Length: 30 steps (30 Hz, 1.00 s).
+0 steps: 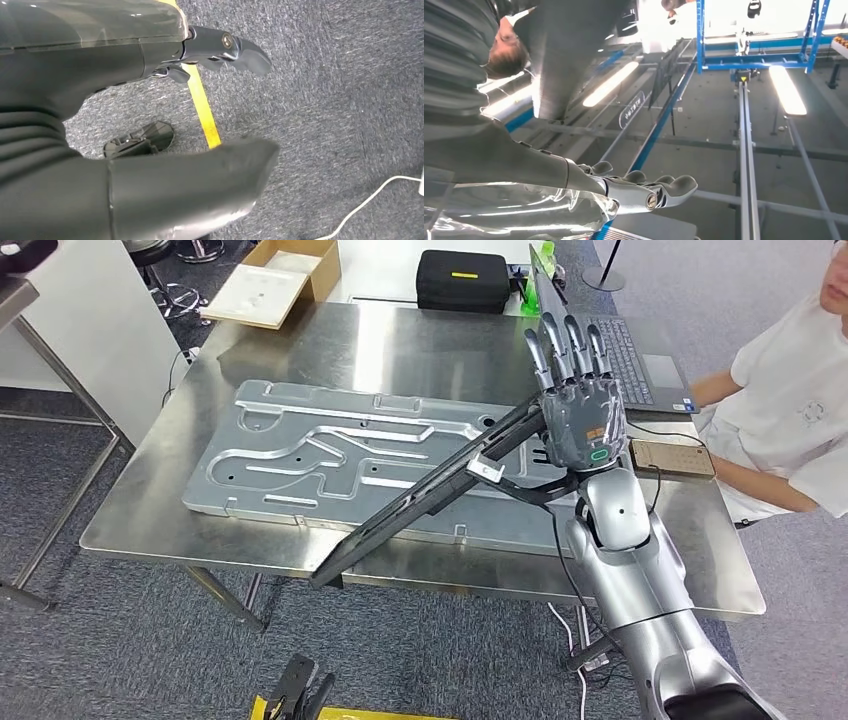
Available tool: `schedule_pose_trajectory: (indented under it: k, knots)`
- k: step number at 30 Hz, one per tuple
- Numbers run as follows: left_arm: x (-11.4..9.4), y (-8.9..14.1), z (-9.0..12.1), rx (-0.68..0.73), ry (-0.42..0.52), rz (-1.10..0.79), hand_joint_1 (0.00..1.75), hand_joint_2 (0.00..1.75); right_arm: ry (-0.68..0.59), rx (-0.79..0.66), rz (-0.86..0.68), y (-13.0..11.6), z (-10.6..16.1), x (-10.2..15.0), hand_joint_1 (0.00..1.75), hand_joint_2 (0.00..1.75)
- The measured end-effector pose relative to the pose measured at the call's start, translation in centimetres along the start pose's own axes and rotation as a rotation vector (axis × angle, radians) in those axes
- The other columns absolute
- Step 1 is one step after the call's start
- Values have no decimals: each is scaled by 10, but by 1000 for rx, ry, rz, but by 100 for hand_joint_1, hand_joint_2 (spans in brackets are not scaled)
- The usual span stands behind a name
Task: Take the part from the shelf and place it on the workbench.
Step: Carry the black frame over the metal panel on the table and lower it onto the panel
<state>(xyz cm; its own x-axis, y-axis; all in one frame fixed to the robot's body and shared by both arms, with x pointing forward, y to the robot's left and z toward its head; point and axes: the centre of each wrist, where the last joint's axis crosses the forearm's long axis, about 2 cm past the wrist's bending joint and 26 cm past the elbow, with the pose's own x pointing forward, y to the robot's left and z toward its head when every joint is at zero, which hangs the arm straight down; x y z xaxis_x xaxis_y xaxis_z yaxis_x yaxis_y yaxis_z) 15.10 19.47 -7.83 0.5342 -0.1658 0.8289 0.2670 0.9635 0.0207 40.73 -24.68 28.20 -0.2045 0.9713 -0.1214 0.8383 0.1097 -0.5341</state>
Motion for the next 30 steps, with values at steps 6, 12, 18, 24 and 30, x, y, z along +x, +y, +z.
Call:
schedule_pose_trajectory:
  k: [6, 12, 18, 24, 30]
  knots:
    - [-3, 1, 2, 5, 7, 2, 0, 0, 24, 17, -4, 3, 5, -1, 0, 175]
    - [-4, 4, 2, 18, 10, 7, 0, 0, 66, 23, -2, 5, 4, -2, 0, 175]
    - [-8, 10, 4, 33, 16, 7, 0, 0, 185, 79, 28, 17, 1, -15, 0, 175]
    - [-10, 17, 5, 47, 18, 2, 0, 0, 285, 162, 131, 31, -9, -62, 0, 175]
    - [-12, 19, 7, 52, 18, 5, 0, 0, 372, 291, 272, 30, -19, -130, 0, 175]
